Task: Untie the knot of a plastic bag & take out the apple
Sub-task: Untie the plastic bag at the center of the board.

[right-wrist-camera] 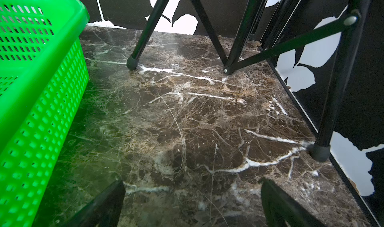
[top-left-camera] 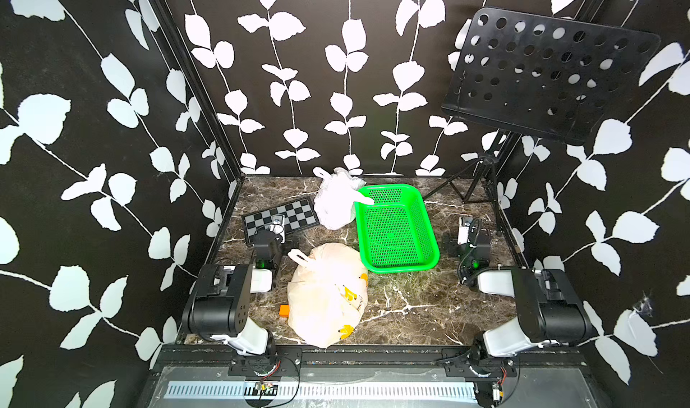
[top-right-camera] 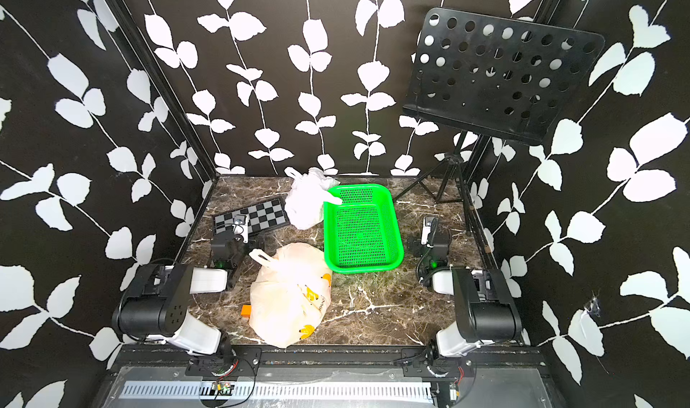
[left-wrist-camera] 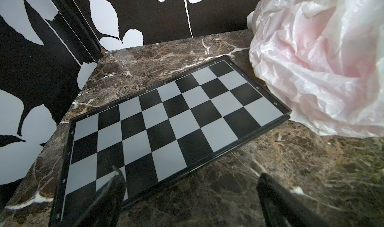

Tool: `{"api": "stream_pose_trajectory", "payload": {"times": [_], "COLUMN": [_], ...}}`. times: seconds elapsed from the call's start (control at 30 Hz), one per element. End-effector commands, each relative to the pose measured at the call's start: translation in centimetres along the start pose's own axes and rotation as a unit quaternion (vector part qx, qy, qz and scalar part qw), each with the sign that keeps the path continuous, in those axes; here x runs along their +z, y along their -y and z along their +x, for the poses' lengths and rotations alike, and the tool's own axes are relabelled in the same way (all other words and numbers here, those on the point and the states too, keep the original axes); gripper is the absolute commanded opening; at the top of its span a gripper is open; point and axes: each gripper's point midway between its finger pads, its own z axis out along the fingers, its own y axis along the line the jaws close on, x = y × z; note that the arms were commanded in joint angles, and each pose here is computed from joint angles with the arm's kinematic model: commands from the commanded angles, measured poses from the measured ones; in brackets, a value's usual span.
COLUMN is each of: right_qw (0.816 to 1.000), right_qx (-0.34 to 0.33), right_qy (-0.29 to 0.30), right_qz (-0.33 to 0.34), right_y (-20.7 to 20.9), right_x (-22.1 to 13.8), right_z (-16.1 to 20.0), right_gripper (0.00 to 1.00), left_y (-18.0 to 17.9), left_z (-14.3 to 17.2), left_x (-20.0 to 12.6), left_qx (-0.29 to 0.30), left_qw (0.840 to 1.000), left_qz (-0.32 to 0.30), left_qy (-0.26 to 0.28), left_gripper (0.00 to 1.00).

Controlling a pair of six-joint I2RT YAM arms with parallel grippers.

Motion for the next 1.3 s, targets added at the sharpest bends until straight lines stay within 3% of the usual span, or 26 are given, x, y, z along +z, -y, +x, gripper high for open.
{"api": "stream_pose_trajectory", "payload": {"times": [0.0, 0.63, 0.73, 0.83, 0.97, 1.13, 1.27], "right_qw": [1.000, 1.000, 0.998, 0.995, 0.987, 0.991, 0.996], "right_qx": [-0.001, 0.000, 0.019, 0.034, 0.081, 0.113, 0.092], "right_qy": [0.022, 0.023, 0.029, 0.018, 0.039, 0.017, -0.011], "right_qz": [-0.003, -0.002, 0.044, 0.087, 0.135, 0.073, 0.012], "right_y": [-0.2, -0.1, 1.5, 3.4, 5.7, 4.2, 0.2], "right_x": [0.0, 0.0, -0.5, -2.5, -5.7, -9.0, -11.0], "right_z": [-1.1, -1.2, -2.3, -4.2, -7.6, -11.1, -12.2], "right_gripper": [0.99, 0.99, 0.99, 0.99, 1.00, 0.99, 0.98], "left_y": [-0.2, -0.3, -2.1, -4.8, -6.6, -5.2, -1.6], "left_z": [-0.7, -0.8, -1.1, -2.0, -5.4, -10.2, -14.1], "left_x": [0.1, 0.1, -0.1, -1.7, -4.2, -6.3, -7.5], "left_qx": [0.005, 0.004, -0.013, -0.044, -0.088, -0.145, -0.188], "left_qw": [1.000, 1.000, 0.998, 0.991, 0.982, 0.983, 0.982], "left_qz": [-0.003, -0.004, -0.054, -0.126, -0.166, -0.105, 0.010], "left_qy": [0.010, 0.011, 0.008, -0.028, -0.022, -0.038, -0.015], "left_gripper": [0.99, 0.99, 0.99, 0.99, 0.99, 0.99, 0.99]}}
